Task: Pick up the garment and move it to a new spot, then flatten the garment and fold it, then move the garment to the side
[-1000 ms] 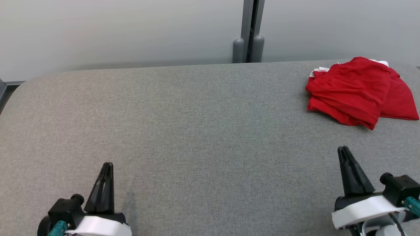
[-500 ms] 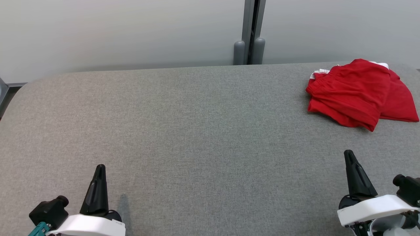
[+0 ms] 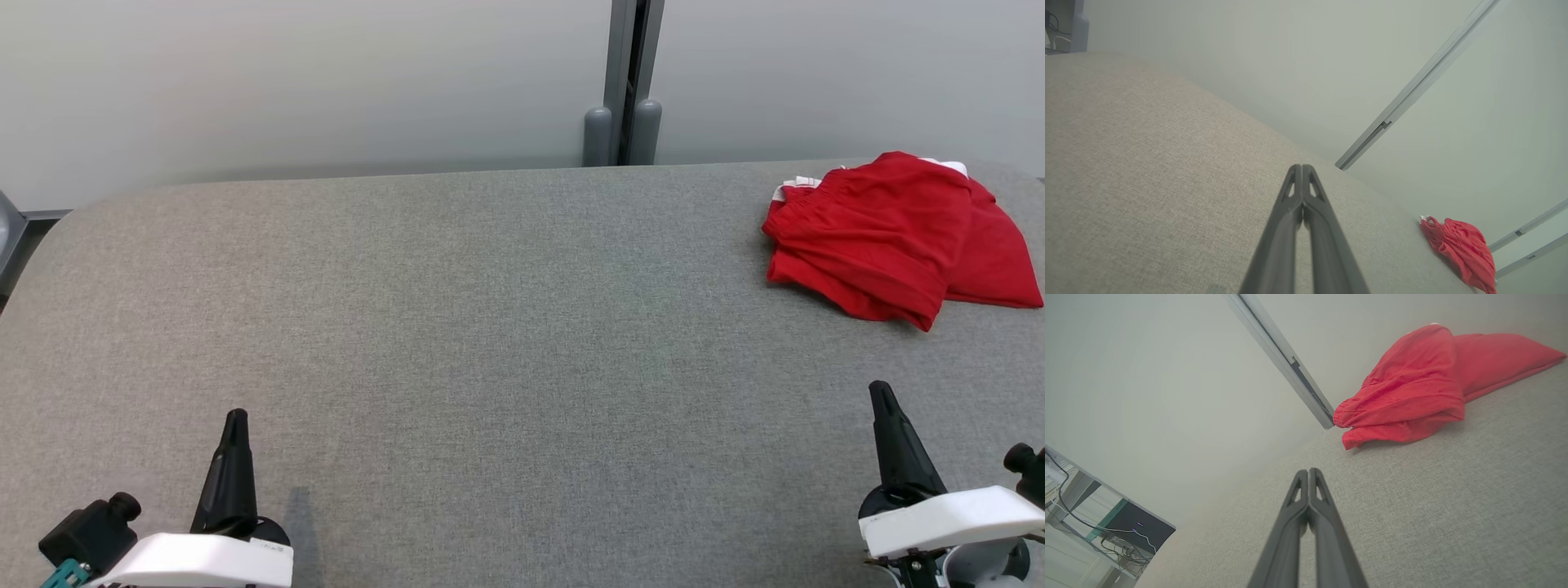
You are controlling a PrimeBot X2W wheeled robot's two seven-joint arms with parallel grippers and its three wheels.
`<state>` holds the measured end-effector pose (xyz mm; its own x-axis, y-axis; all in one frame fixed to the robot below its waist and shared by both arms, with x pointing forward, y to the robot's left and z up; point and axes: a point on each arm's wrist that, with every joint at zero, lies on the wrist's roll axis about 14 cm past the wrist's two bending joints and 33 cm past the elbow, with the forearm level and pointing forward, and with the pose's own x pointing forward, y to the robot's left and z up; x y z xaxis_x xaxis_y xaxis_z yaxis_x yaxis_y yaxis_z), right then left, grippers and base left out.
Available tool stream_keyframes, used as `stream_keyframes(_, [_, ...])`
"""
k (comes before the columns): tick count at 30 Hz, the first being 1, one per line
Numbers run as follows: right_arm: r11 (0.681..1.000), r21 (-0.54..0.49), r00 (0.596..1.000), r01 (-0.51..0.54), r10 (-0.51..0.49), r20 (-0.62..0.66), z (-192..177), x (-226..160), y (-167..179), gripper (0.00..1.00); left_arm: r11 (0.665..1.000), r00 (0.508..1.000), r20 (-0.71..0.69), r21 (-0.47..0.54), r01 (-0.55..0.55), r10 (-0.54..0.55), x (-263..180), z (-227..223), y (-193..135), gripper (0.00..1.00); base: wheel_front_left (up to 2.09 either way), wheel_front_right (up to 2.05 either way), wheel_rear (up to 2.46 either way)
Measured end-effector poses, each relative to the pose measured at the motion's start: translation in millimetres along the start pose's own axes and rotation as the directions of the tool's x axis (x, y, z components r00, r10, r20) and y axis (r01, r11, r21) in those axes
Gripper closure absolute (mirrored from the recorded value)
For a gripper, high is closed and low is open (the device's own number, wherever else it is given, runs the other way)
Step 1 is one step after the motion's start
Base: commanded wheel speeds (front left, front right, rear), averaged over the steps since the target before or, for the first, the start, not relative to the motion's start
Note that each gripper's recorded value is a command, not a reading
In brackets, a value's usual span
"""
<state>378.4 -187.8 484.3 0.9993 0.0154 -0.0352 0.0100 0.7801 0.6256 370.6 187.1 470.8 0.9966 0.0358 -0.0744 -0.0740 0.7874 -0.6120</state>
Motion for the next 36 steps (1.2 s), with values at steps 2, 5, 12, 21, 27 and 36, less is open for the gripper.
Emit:
stream_keyframes(2, [1.0, 0.029, 1.0, 0.004, -0.004, -0.002, 0, 0, 0, 1.0, 1.0, 1.0, 0.0, -0.029, -0.001, 0.001, 0, 1, 0, 1.0, 0.0, 0.0, 0.0])
stream_keyframes(5, [0.998, 0.068, 1.0, 0.009, -0.009, -0.002, 1, 0, -1, 1.0, 0.998, 1.0, -0.006, -0.069, -0.01, 0.01, -3, 0, 2, 1.0, 0.0, 0.0, 0.0])
stream_keyframes(12, [0.987, 0.158, 1.0, 0.025, -0.025, -0.005, 2, -2, -5, 1.0, 0.987, 1.0, -0.008, -0.162, -0.016, 0.015, -4, 1, 3, 1.0, 0.0, 0.0, 0.0])
stream_keyframes(21, [0.968, 0.25, 1.0, 0.028, -0.027, -0.008, 3, -3, -4, 1.0, 0.967, 1.0, -0.005, -0.256, -0.017, 0.016, -4, 5, 3, 1.0, 0.0, 0.0, 0.0])
stream_keyframes(27, [0.946, 0.323, 0.999, 0.033, -0.032, -0.01, 5, -4, -5, 1.0, 0.943, 1.0, -0.004, -0.334, -0.016, 0.015, -5, 8, 3, 1.0, 0.0, 0.0, 0.0])
stream_keyframes(36, [0.911, 0.412, 0.999, 0.032, -0.029, -0.013, 6, -5, -4, 1.0, 0.908, 1.0, -0.001, -0.419, -0.009, 0.01, -6, 11, 2, 1.0, 0.0, 0.0, 0.0])
